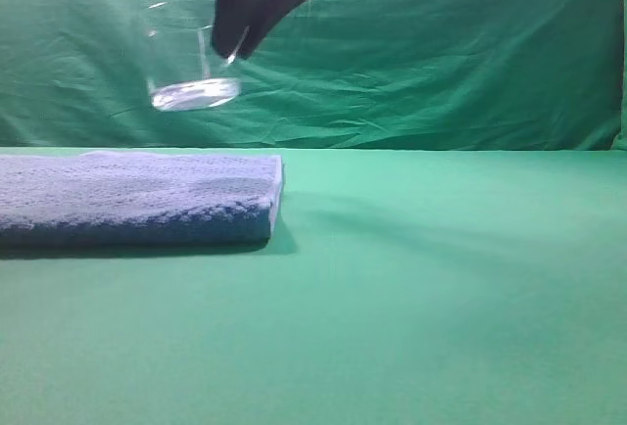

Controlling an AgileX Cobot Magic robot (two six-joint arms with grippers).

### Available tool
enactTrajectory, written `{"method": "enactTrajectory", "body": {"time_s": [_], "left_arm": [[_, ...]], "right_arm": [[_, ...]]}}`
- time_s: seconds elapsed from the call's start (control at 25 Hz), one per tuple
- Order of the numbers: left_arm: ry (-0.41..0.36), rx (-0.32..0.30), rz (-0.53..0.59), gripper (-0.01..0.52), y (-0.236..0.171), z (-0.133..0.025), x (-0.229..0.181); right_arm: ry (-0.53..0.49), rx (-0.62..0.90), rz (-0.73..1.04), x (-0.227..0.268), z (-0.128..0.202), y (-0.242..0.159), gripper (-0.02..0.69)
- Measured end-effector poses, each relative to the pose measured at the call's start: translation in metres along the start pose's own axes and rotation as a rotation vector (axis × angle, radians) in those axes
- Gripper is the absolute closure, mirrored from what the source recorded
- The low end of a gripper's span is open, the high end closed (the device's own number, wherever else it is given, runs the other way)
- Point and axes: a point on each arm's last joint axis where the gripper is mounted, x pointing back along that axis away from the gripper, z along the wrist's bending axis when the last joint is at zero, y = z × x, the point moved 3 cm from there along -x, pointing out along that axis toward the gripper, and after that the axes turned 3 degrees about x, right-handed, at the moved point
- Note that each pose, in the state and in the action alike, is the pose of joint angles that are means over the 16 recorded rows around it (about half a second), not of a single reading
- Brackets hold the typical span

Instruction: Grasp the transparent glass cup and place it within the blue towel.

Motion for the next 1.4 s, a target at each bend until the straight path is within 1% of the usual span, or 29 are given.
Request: {"method": "enactTrajectory", "body": {"time_s": [0.12, 0.2, 0.28, 0.4, 0.56, 0.64, 0.72, 0.8, 0.88, 1.16, 1.24, 1.32, 1.4], "left_arm": [[0.000, 0.000, 0.000, 0.514, 0.000, 0.000, 0.000], [0.000, 0.000, 0.000, 0.514, 0.000, 0.000, 0.000], [0.000, 0.000, 0.000, 0.514, 0.000, 0.000, 0.000], [0.000, 0.000, 0.000, 0.514, 0.000, 0.000, 0.000], [0.000, 0.000, 0.000, 0.514, 0.000, 0.000, 0.000], [0.000, 0.000, 0.000, 0.514, 0.000, 0.000, 0.000], [0.000, 0.000, 0.000, 0.514, 0.000, 0.000, 0.000], [0.000, 0.000, 0.000, 0.514, 0.000, 0.000, 0.000], [0.000, 0.000, 0.000, 0.514, 0.000, 0.000, 0.000], [0.000, 0.000, 0.000, 0.514, 0.000, 0.000, 0.000], [0.000, 0.000, 0.000, 0.514, 0.000, 0.000, 0.000], [0.000, 0.000, 0.000, 0.514, 0.000, 0.000, 0.000], [0.000, 0.000, 0.000, 0.514, 0.000, 0.000, 0.000]], "right_arm": [[0.021, 0.007, -0.015, -0.021, 0.013, 0.003, 0.557], [0.031, 0.007, -0.023, -0.032, 0.019, 0.004, 0.536], [0.039, 0.003, -0.029, -0.041, 0.023, 0.004, 0.499], [0.048, -0.004, -0.034, -0.047, 0.026, 0.004, 0.420], [0.056, -0.013, -0.032, -0.040, 0.026, 0.007, 0.317], [0.061, -0.020, -0.025, -0.029, 0.024, 0.011, 0.287], [0.065, -0.028, -0.014, -0.012, 0.021, 0.015, 0.277], [0.071, -0.037, 0.000, 0.008, 0.018, 0.020, 0.295], [0.074, -0.048, 0.013, 0.032, 0.014, 0.024, 0.337], [0.047, -0.080, 0.047, 0.128, 0.000, 0.032, 0.562], [0.034, -0.084, 0.060, 0.152, -0.002, 0.029, 0.614], [0.020, -0.088, 0.071, 0.174, -0.003, 0.023, 0.648], [0.004, -0.092, 0.076, 0.193, -0.003, 0.016, 0.662]]}}
